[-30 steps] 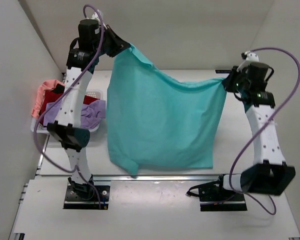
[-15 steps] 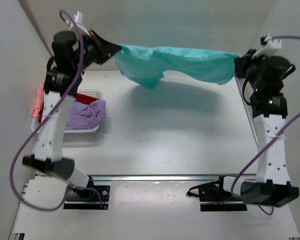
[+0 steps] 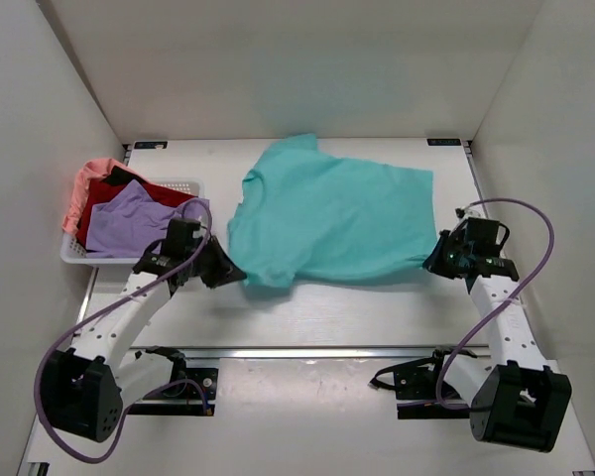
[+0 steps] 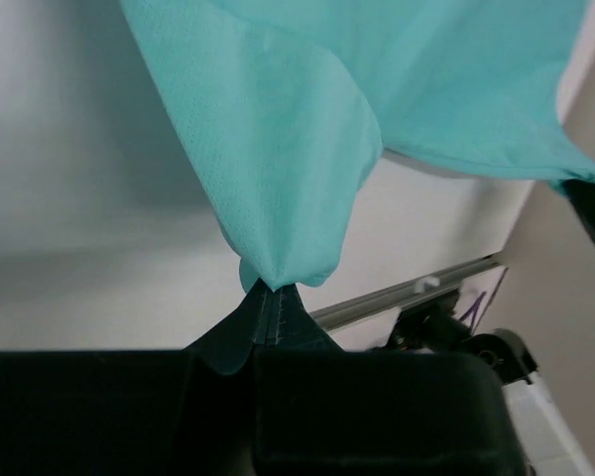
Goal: Fold and stack the t-shirts
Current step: Flatten out the tshirt, then fold the flattened tshirt in 1/3 of the way, then grap the side of the flattened tshirt furthest away from the robot with both arms
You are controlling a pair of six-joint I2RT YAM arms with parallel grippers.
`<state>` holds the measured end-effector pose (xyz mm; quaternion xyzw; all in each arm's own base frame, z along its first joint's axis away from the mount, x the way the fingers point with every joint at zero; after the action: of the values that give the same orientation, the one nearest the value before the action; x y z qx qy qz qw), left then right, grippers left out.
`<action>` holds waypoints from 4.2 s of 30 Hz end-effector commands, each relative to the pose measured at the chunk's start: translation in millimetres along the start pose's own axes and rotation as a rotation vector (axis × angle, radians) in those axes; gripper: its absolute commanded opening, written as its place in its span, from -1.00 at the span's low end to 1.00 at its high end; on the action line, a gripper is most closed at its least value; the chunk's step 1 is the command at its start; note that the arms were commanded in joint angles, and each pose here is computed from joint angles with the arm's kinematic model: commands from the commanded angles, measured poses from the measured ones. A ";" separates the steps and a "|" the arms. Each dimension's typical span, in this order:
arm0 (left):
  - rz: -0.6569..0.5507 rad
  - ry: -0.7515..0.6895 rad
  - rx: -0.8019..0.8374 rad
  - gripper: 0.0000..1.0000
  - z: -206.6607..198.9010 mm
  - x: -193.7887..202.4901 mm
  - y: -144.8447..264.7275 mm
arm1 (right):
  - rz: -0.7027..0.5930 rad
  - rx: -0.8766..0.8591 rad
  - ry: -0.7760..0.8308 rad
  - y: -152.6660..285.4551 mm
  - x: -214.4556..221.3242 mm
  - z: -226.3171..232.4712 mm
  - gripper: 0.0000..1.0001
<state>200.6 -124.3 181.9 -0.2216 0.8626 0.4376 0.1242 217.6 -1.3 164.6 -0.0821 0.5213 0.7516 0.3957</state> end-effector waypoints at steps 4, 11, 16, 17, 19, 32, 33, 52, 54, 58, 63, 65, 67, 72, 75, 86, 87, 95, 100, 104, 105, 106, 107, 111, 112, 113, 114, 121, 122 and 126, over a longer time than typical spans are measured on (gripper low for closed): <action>0.040 0.027 -0.019 -1.00 16.5 26.6 -0.2 | 0.153 0.152 -0.066 -0.2 31.4 -7.8 -1.00; 0.033 0.063 -0.043 -1.00 16.0 8.7 -7.7 | 0.304 0.239 -0.178 -3.0 27.3 -18.9 -1.00; 0.025 0.081 -0.067 -1.00 9.2 -24.9 -21.6 | 0.326 0.243 -0.219 -4.6 25.8 -25.5 -1.00; 0.012 0.077 -0.063 -1.00 4.1 -34.1 -21.5 | 0.346 0.238 -0.216 -4.5 27.7 -26.1 -1.00; 0.024 0.079 -0.080 -1.00 3.0 -49.3 -31.0 | 0.350 0.227 -0.215 -2.8 28.3 -26.3 -1.00; 0.035 0.086 -0.130 -1.00 1.4 -120.3 -77.4 | 0.325 0.140 -0.267 -20.8 9.4 -31.1 -1.00; 0.025 0.084 -0.124 -1.00 0.2 -127.1 -77.4 | 0.327 0.138 -0.281 -20.6 11.0 -31.7 -1.00; -0.052 0.028 -0.021 0.04 -24.9 -206.3 -113.6 | 0.213 0.213 -0.297 -27.2 -24.6 -24.7 -0.04; -0.042 0.018 -0.029 0.02 -28.7 -203.3 -112.5 | 0.150 0.199 -0.266 -21.8 -38.5 -16.1 -0.08; 0.023 -0.014 -0.055 -0.15 -36.0 -172.5 -119.1 | 0.169 0.151 -0.219 -26.0 -36.4 0.1 -0.37; 0.115 -0.059 -0.178 -0.28 -29.8 -128.9 -136.6 | 0.250 0.112 -0.183 -46.0 -11.0 10.6 -0.60; 0.179 -0.098 -0.254 -0.28 -22.3 -109.0 -147.8 | 0.256 0.125 -0.182 -54.5 -10.6 8.6 -0.58; 0.197 -0.104 -0.331 -0.30 -13.1 -103.6 -154.7 | 0.285 0.173 -0.188 -64.6 -7.1 -0.2 -0.56; 0.270 -0.185 -0.474 -0.31 3.0 -78.8 -166.7 | 0.301 0.227 -0.179 -80.3 0.0 -14.3 -0.57; 0.339 -0.192 -0.513 -0.29 18.3 -54.7 -166.1 | 0.357 0.246 -0.174 -93.6 8.7 -19.2 -0.55; 0.515 -0.201 -0.570 -0.32 54.7 30.1 -125.0 | 0.438 0.330 -0.165 -114.3 -5.3 -21.6 -0.54; 0.504 -0.211 -0.562 -0.30 52.5 31.4 -120.6 | 0.451 0.334 -0.161 -112.5 -3.3 -20.2 -0.56; 0.343 -0.223 -0.440 -0.03 15.5 -20.7 -94.7 | 0.438 0.334 -0.133 -90.0 1.7 -12.5 -0.45; 0.097 -0.278 -0.295 0.16 -46.4 -104.6 -76.4 | 0.310 0.267 -0.111 -72.1 -48.3 15.1 -0.33; -0.020 -0.245 -0.284 0.07 -50.3 -166.9 -84.7 | 0.210 0.181 -0.129 -64.7 -79.2 38.3 -0.30; -0.022 -0.237 -0.316 0.03 -43.7 -179.9 -94.1 | 0.192 0.161 -0.129 -65.2 -84.4 43.1 -0.30; -0.058 -0.247 -0.332 0.01 -45.3 -194.7 -94.4 | 0.179 0.156 -0.125 -65.7 -88.0 45.1 -0.30; -0.031 -0.224 -0.374 0.01 -30.4 -199.0 -105.7 | 0.186 0.159 -0.122 -69.5 -86.9 44.6 -0.30; -0.053 -0.250 -0.471 0.02 -8.2 -227.8 -141.6 | 0.154 0.127 -0.108 -78.4 -96.2 52.6 -0.28; -0.086 -0.263 -0.476 0.04 -11.5 -238.0 -142.2 | 0.152 0.129 -0.106 -82.1 -97.6 52.0 -0.28; -0.093 -0.274 -0.493 0.05 -6.4 -243.1 -153.3 | 0.146 0.126 -0.105 -86.7 -101.0 53.3 -0.28; -0.088 -0.286 -0.528 0.06 3.7 -245.8 -164.3 | 0.144 0.121 -0.101 -86.6 -103.3 54.3 -0.28; -0.110 -0.310 -0.608 0.13 36.9 -268.3 -199.6 | 0.188 0.139 -0.097 -111.0 -110.6 50.2 -0.27; -0.108 -0.307 -0.626 0.17 45.9 -269.4 -202.9 | 0.193 0.147 -0.095 -115.4 -110.7 49.1 -0.25; -0.092 -0.282 -0.637 0.18 62.7 -270.7 -206.8 | 0.212 0.157 -0.099 -127.9 -110.9 48.5 -0.24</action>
<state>530.0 -128.3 94.7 -0.1994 0.6647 0.6965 0.1825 378.2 0.2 144.6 0.0648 0.5692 0.7485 0.3340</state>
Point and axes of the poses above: each gripper's point midway between its finger pads, its own y axis back along the fingers, its own z axis along the line the jaws close on, x = y × z, the point moved 7 cm from there along y, back along the fingers, and after that the axes turned 13 degrees about -y, right-handed, at the moved point
